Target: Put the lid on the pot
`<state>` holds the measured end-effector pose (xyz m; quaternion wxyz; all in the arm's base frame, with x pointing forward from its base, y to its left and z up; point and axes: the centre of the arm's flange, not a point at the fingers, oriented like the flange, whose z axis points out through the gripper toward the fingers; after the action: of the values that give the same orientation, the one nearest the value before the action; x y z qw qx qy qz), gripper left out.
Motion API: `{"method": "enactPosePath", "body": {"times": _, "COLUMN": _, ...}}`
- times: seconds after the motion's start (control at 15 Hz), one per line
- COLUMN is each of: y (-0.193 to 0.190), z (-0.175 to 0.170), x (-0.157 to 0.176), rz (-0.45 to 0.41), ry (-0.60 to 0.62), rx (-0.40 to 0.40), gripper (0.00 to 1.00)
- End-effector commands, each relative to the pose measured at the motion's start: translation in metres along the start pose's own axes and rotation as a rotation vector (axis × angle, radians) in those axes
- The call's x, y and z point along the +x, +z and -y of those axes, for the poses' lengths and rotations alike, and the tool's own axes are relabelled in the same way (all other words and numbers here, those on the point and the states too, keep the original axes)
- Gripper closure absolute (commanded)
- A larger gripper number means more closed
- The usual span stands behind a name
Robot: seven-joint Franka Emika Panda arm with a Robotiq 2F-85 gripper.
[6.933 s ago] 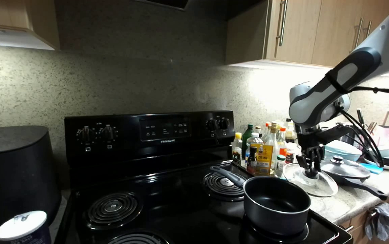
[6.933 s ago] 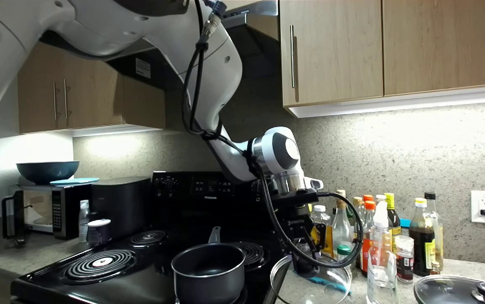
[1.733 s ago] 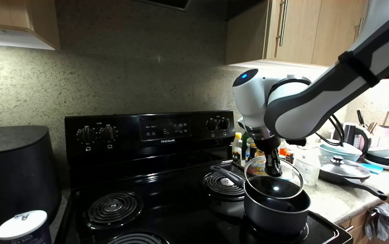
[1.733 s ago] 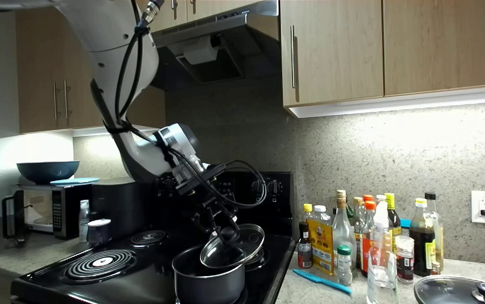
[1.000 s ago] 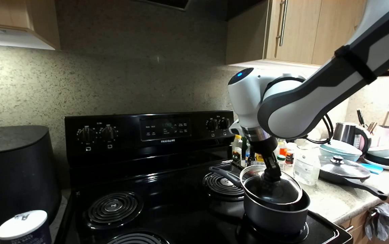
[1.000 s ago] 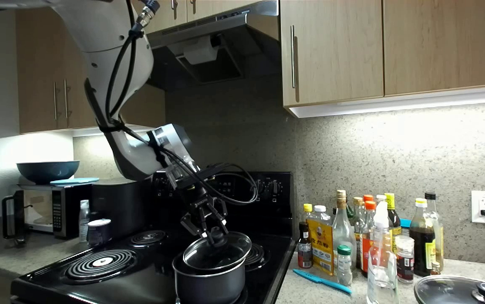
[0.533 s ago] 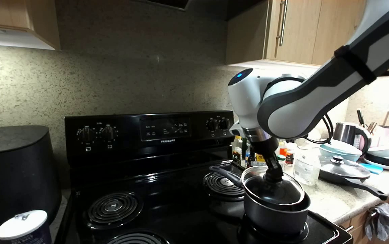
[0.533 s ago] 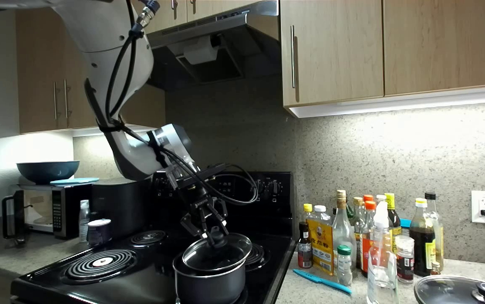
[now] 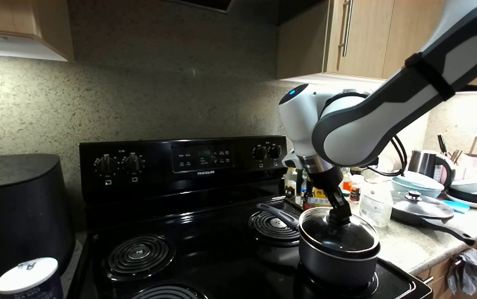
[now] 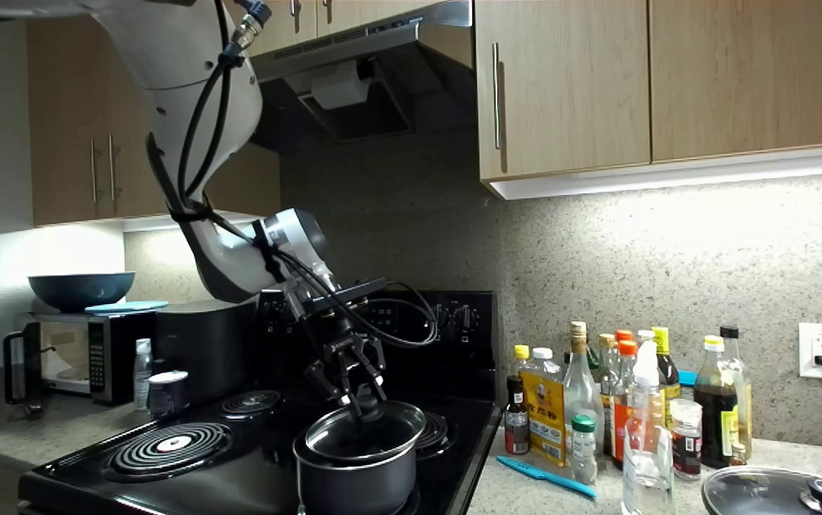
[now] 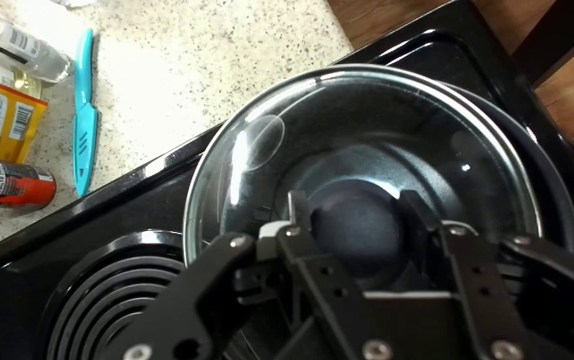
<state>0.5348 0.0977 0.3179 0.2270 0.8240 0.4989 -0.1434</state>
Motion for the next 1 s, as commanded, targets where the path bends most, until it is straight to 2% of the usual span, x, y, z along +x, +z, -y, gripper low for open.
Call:
{"method": "enactPosePath", "body": {"times": 0.0, "y": 0.01, "z": -0.009, "x": 0.01, "rz": -0.026, "ry": -0.043, "rx": 0.043, "gripper": 0.78}}
{"method": "enactPosePath", "body": {"times": 0.4, "y": 0.008, "z": -0.023, "x": 0.019, "rz": -0.054, "ry": -0.066, "rx": 0.055, "gripper": 0.78}}
{"method": "enactPosePath", "body": {"times": 0.73, "y": 0.011, "z": -0.021, "x": 0.016, "rz": -0.008, "ry": 0.008, "rx": 0.039, "gripper": 0.78}}
{"method": "enactPosePath", "body": {"times": 0.8, "y": -0.005, "z": -0.026, "x": 0.01, "rz": -0.028, "ry": -0.016, "rx": 0.02, "gripper": 0.53}}
{"method": "enactPosePath", "body": {"times": 0.93, "y": -0.005, "z": -0.026, "x": 0.01, "rz": -0.027, "ry": -0.008, "rx": 0.02, "gripper": 0.53}}
